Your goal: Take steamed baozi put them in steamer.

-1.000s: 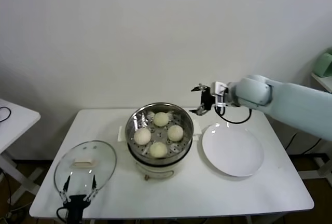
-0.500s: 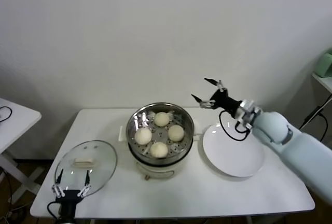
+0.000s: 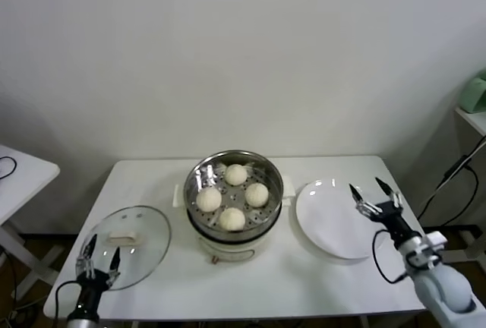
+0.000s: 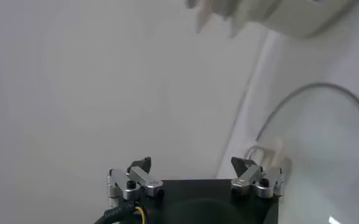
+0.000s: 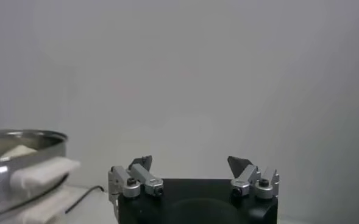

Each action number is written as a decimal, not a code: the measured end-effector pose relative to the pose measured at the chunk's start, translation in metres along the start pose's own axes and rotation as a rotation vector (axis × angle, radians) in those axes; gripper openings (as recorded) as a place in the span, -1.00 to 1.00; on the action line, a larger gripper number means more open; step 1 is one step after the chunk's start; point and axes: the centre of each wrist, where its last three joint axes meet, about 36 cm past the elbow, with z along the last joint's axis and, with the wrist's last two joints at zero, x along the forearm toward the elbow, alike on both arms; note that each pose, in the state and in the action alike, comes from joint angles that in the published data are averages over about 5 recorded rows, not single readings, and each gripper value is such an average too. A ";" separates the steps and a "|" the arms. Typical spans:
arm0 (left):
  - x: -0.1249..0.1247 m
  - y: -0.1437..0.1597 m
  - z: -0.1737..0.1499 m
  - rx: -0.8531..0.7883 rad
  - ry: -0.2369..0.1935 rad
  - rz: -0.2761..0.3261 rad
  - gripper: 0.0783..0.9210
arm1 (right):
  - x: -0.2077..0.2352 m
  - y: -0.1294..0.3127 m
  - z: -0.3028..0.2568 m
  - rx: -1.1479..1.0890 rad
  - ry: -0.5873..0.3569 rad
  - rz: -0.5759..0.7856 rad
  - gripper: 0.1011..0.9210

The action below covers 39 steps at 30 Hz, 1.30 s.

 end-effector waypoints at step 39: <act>-0.071 -0.015 0.030 -0.368 -0.062 0.065 0.34 | 0.109 0.006 0.059 -0.186 -0.010 0.228 0.76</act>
